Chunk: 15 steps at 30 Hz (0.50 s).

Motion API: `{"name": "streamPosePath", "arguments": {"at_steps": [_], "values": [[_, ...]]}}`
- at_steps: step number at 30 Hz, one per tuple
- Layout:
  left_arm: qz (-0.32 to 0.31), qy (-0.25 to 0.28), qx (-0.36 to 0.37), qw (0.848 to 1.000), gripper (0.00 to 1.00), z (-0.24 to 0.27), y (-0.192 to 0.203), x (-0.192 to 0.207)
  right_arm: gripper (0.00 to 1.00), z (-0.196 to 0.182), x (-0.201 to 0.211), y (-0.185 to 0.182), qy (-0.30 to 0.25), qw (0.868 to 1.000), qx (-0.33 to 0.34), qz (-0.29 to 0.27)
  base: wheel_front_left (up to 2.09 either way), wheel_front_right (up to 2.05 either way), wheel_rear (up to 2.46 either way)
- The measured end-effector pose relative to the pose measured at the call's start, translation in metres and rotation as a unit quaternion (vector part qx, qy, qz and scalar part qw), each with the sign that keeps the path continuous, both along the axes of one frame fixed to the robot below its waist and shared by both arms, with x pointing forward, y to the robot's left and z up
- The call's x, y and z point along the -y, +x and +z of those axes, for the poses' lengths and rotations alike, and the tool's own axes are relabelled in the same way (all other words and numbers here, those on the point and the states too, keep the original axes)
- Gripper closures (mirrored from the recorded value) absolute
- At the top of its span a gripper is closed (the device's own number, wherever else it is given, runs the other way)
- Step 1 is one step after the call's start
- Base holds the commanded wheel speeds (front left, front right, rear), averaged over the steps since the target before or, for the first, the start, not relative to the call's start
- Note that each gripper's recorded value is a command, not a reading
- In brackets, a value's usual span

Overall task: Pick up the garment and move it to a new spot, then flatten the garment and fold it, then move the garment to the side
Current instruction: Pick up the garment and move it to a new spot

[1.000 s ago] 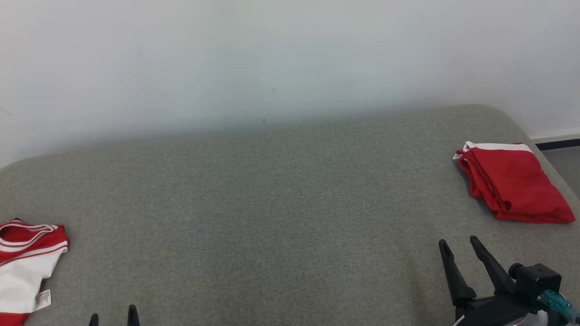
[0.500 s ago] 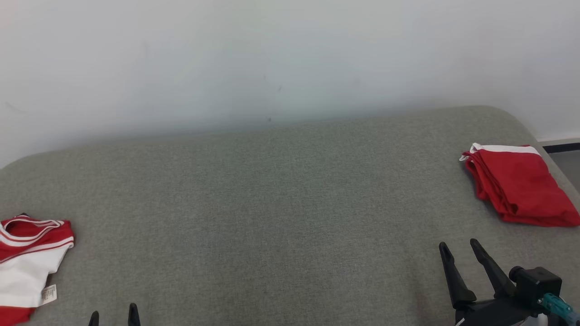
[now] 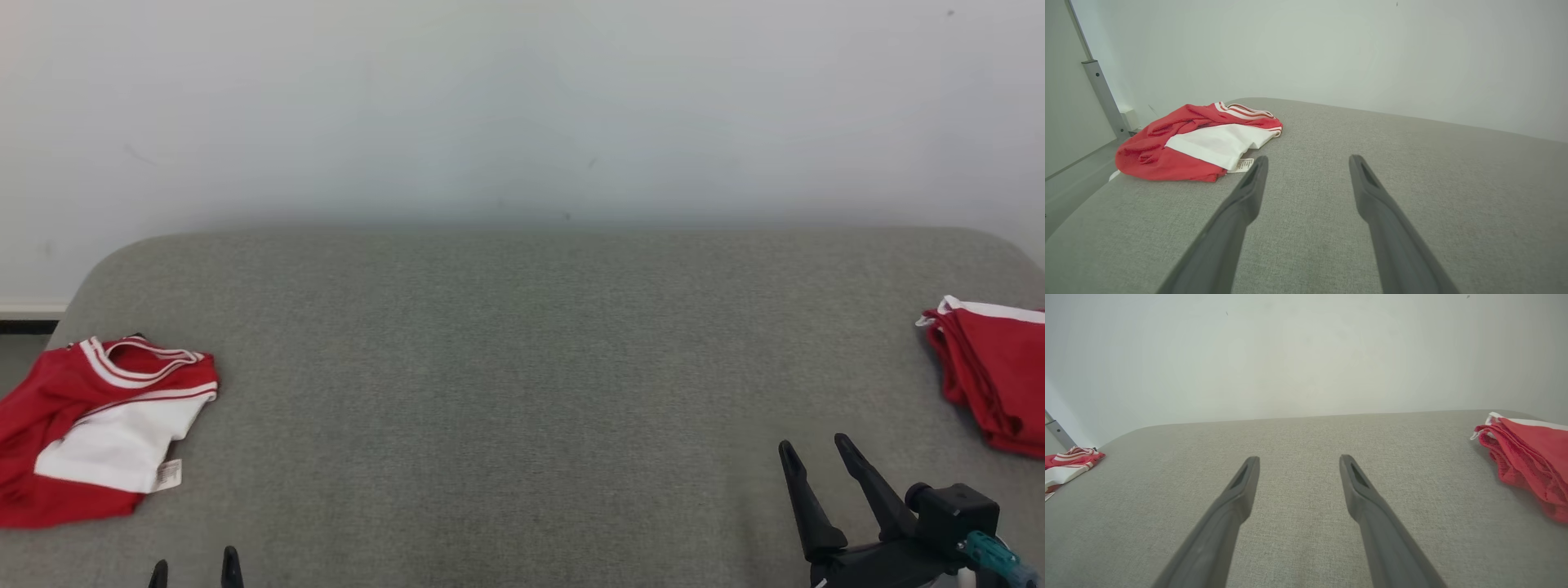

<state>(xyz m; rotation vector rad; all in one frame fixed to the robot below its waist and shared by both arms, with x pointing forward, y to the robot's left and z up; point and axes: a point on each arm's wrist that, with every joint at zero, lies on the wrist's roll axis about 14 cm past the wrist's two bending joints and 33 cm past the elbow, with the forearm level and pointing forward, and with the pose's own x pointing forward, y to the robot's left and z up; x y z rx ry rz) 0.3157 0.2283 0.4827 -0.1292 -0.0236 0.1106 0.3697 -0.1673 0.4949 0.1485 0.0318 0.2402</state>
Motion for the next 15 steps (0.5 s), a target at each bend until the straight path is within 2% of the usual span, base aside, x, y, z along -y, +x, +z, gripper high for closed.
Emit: {"name": "streamPosePath", "arguments": {"at_steps": [15], "values": [[0.122,0.008,-0.003,0.993,0.00,-0.003,-0.068,-0.065,0.00,-0.004,-0.100,0.015,0.007,0.991,-0.008,0.134,0.00,0.00,0.00]]}}
